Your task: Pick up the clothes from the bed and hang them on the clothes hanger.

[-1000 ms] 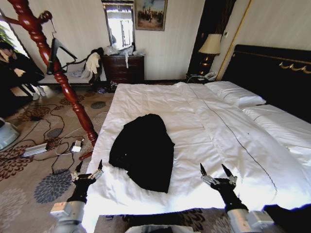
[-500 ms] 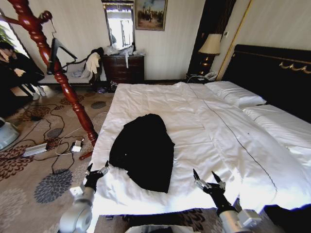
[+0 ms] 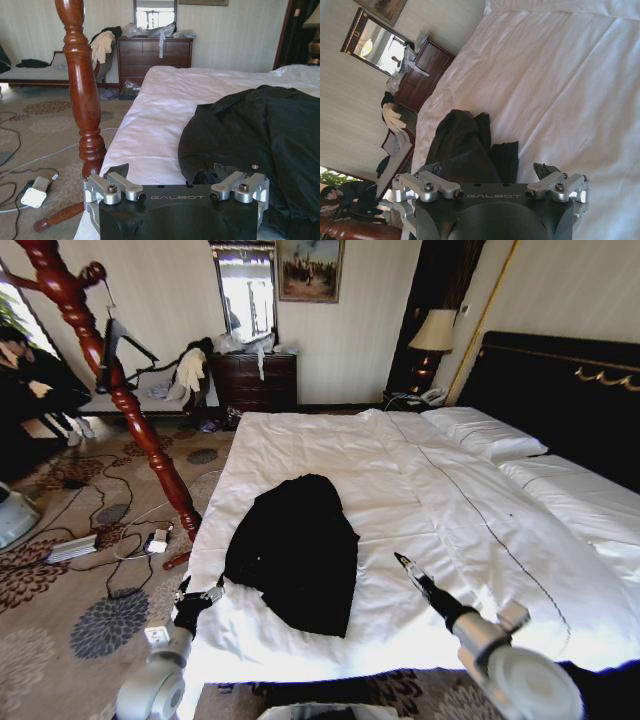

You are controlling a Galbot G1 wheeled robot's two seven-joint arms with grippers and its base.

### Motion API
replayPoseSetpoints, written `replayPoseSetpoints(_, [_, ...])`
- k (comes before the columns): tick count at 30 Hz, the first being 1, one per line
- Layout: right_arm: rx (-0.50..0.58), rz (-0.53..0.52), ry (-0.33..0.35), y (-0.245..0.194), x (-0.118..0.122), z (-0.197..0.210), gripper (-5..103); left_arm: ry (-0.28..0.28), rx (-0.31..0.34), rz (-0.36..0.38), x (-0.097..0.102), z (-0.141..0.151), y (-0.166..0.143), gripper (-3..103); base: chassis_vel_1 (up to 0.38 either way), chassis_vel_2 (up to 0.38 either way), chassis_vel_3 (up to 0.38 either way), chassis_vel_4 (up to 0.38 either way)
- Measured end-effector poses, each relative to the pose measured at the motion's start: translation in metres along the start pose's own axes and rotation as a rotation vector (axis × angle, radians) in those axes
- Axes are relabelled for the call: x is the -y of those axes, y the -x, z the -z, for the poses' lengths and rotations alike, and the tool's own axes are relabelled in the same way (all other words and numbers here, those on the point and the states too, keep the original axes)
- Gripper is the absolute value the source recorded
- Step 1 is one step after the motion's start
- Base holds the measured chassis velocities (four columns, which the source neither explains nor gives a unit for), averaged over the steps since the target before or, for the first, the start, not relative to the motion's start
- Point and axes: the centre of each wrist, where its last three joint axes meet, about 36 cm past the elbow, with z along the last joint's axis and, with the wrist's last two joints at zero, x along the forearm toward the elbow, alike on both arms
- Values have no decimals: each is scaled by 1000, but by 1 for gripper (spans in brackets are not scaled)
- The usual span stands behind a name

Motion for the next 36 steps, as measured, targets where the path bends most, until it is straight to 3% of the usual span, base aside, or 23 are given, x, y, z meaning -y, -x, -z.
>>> replayPoseSetpoints(3, [1, -17, -8, 22, 12, 12, 100, 15, -5, -6, -2, 2, -7, 96, 0, 0, 0, 0])
replayPoseSetpoints(7, [-34, -78, 10, 78, 47, 21, 100, 64, -10, 3, -9, 4, -27, 96, 0, 0, 0, 0])
replayPoseSetpoints(10, [-50, -78, 19, 96, 51, 19, 100, 69, -7, 5, -9, 7, -33, 96, 0, 0, 0, 0])
replayPoseSetpoints(19, [-83, -25, 86, 189, 40, 17, 100, 70, 23, 7, -6, 16, -51, 96, 0, 0, 0, 0])
replayPoseSetpoints(24, [-112, -51, 77, 222, 45, 15, 100, 73, 31, 8, -4, 15, -54, 96, 0, 0, 0, 0])
replayPoseSetpoints(30, [-146, -48, 84, 243, 42, 9, 100, 72, 40, 8, -3, 15, -56, 96, 0, 0, 0, 0])
replayPoseSetpoints(36, [-194, 9, 61, 247, 10, -4, 98, 65, 48, 30, -2, 13, -59, 95, 0, 0, 0, 0])
